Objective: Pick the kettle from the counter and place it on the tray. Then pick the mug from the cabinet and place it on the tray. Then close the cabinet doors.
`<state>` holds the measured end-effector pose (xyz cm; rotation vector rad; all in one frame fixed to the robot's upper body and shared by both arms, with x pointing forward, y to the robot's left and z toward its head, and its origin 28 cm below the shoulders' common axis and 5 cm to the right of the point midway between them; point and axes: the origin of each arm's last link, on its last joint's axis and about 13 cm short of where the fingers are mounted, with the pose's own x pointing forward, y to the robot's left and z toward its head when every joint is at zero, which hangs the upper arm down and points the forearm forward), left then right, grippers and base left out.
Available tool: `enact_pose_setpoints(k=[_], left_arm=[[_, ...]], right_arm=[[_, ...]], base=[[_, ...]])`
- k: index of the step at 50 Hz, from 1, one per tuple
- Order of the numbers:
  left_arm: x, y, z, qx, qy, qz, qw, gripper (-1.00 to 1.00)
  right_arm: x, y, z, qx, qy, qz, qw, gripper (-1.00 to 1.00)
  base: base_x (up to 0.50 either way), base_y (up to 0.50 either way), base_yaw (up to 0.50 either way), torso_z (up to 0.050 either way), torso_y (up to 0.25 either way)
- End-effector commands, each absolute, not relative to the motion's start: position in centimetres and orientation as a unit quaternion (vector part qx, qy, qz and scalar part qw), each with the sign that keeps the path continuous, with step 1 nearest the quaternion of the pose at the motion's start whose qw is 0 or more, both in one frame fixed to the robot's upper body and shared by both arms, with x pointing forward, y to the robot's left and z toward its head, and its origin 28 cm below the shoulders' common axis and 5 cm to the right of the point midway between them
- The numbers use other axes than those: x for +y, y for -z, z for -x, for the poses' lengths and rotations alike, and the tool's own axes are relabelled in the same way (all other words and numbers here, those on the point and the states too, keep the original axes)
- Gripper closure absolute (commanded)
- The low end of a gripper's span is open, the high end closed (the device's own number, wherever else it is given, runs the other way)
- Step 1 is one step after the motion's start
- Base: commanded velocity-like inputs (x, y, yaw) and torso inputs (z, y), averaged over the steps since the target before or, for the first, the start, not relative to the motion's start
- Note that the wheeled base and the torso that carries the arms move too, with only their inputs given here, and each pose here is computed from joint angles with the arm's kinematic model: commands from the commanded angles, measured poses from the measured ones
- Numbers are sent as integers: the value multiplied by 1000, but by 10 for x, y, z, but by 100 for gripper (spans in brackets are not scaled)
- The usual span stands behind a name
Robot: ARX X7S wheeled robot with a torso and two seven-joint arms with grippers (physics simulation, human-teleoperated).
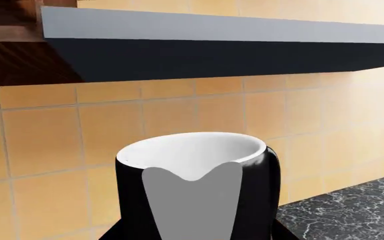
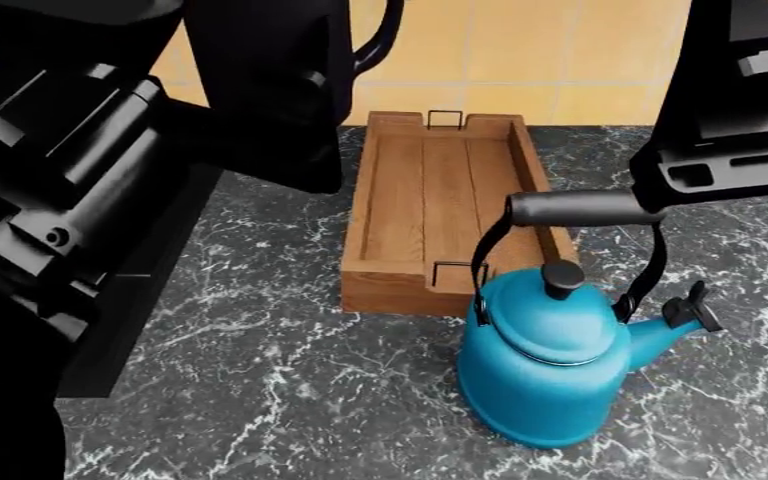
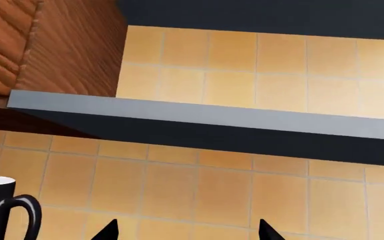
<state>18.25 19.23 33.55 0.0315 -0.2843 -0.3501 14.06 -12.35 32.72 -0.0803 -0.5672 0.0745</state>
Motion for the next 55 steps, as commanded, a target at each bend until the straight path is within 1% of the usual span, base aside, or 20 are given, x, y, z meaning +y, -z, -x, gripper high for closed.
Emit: enact_pose_setpoints(k=[1,13,21,30,39,53,55], left_arm=[[192,-336,-204,-126,164,-20,978,100],[176,-326,-277,-80,148,-16,986,100],[165,-304,-307,-40,142,-19,989,100],[155,-291,-319,-16,150,-25,988,100],[152,-294,-320,-13,159,-39,986,100],[145,-292,-314,-12,176,-54,983,100],[143,-291,-313,-10,183,-58,981,100]], right_arm=[[-125,-327,-141,-283,-28,47,958,-100],[-127,-329,-142,-283,-20,58,957,-100],[-130,-329,-145,-280,-15,59,958,-100],[-134,-335,-148,-275,-6,63,960,-100],[-137,-345,-148,-283,4,68,957,-100],[-140,-346,-147,-287,9,68,955,-100],[-140,-347,-146,-292,11,68,954,-100]], base=[[0,0,0,0,0],[0,0,0,0,0],[0,0,0,0,0],[6,0,0,0,0],[481,0,0,0,1],[500,0,0,0,1],[29,0,0,0,6]])
